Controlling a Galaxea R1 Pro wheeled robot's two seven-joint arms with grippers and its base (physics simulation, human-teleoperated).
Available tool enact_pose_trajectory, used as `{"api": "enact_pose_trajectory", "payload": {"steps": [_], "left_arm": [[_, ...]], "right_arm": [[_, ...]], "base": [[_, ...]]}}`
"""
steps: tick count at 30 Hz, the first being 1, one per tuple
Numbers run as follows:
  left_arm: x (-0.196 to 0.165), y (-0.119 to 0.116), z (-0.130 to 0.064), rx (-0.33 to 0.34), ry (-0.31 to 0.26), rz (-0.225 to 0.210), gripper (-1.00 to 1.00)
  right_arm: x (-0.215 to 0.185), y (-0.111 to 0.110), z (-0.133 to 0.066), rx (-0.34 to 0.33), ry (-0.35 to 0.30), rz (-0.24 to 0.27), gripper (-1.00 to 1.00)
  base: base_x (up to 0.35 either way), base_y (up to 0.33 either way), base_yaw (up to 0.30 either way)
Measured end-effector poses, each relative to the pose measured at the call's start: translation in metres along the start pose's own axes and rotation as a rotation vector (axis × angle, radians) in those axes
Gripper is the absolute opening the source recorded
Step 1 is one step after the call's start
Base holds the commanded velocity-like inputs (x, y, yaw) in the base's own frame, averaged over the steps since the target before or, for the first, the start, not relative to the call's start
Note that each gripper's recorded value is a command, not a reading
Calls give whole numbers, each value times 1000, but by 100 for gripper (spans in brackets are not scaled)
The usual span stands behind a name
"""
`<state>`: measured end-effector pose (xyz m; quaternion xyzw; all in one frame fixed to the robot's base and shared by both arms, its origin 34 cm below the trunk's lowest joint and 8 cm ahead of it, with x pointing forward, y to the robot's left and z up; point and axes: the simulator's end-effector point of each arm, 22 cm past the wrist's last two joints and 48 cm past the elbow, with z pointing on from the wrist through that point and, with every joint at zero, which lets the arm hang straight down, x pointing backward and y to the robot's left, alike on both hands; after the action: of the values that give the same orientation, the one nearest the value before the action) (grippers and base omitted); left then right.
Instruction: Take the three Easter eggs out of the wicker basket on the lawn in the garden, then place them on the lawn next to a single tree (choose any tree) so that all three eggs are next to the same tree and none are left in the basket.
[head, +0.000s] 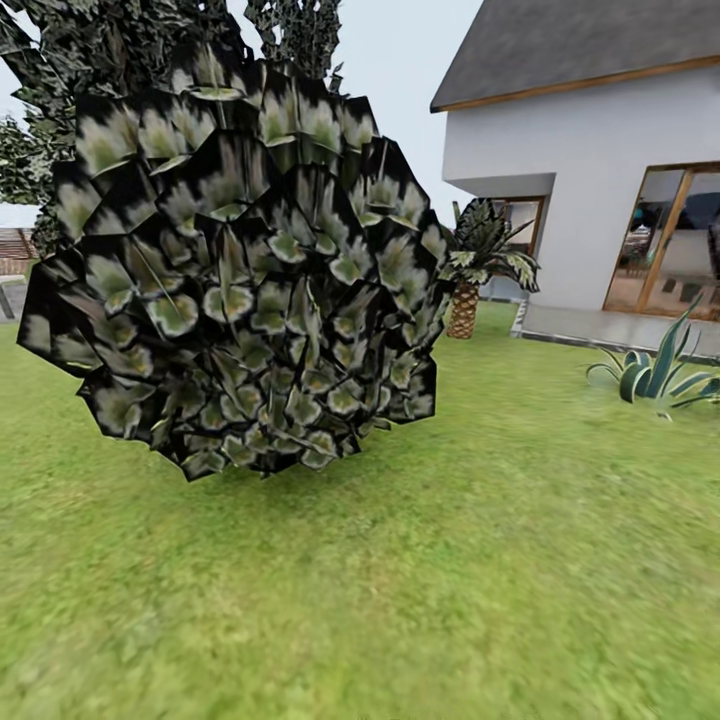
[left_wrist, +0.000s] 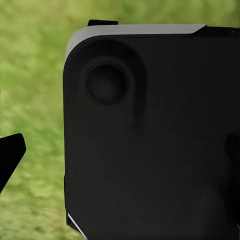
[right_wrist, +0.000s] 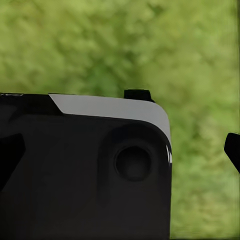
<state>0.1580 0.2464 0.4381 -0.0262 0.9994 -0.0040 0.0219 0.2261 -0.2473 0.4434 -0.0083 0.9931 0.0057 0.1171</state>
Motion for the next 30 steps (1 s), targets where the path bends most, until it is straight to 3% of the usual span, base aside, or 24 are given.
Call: {"api": "enact_pose_trajectory", "payload": {"steps": [30], "left_arm": [[20,-5,0,4,49,-1,100]], "right_arm": [[21,-3,-1,4,58,20,100]], "base": [[0,0,-162]]}}
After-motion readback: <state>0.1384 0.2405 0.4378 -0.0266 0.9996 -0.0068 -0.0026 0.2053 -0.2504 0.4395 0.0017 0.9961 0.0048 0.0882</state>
